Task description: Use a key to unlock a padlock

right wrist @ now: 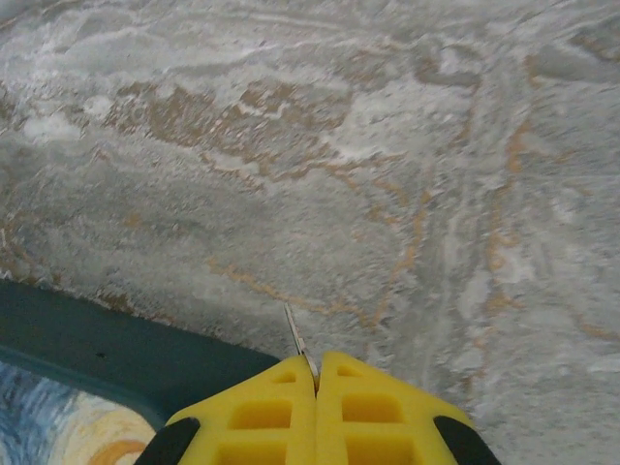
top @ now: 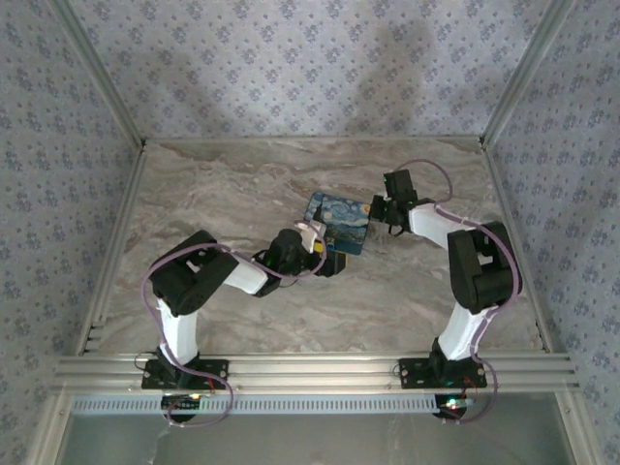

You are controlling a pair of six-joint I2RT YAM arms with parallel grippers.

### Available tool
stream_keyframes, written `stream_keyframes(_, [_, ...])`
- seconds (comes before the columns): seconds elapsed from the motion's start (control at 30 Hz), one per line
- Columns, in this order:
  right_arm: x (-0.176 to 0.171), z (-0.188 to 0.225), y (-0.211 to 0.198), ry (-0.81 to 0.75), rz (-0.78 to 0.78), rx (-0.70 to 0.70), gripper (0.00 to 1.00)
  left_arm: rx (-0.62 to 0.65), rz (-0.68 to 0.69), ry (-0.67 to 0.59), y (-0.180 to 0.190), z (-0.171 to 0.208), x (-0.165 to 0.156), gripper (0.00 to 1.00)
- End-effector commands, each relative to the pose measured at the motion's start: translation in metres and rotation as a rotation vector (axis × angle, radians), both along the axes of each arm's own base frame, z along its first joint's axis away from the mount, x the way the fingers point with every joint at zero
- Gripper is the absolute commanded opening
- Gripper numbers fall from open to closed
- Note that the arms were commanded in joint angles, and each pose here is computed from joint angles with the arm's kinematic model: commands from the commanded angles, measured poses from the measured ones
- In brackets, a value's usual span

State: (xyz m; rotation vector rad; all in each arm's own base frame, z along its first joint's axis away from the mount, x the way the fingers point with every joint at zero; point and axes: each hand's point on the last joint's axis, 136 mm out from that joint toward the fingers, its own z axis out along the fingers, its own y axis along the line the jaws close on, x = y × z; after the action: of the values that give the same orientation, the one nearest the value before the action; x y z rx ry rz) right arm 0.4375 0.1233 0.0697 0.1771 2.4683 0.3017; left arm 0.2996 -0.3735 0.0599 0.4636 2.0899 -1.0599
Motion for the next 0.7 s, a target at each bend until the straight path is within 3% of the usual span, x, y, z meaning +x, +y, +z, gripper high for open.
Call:
stream_keyframes(0.0, [0.001,-0.003,0.017,-0.001,0.028,0.038,0.00,0.043,0.013,-0.039,-0.004,-0.006,0.001,0.95])
stream_keyframes(0.27, [-0.002,-0.007,0.031,0.004,0.070,0.070,0.00,0.091,0.017,-0.132,-0.015,-0.007,0.004,0.95])
stream_keyframes(0.47, [-0.005,-0.004,0.037,-0.004,0.089,0.084,0.00,0.002,-0.072,-0.161,-0.024,0.010,-0.008,0.91])
stream_keyframes(0.67, [-0.006,-0.002,0.039,-0.012,0.086,0.111,0.00,-0.128,-0.095,-0.100,-0.019,0.023,-0.006,0.84])
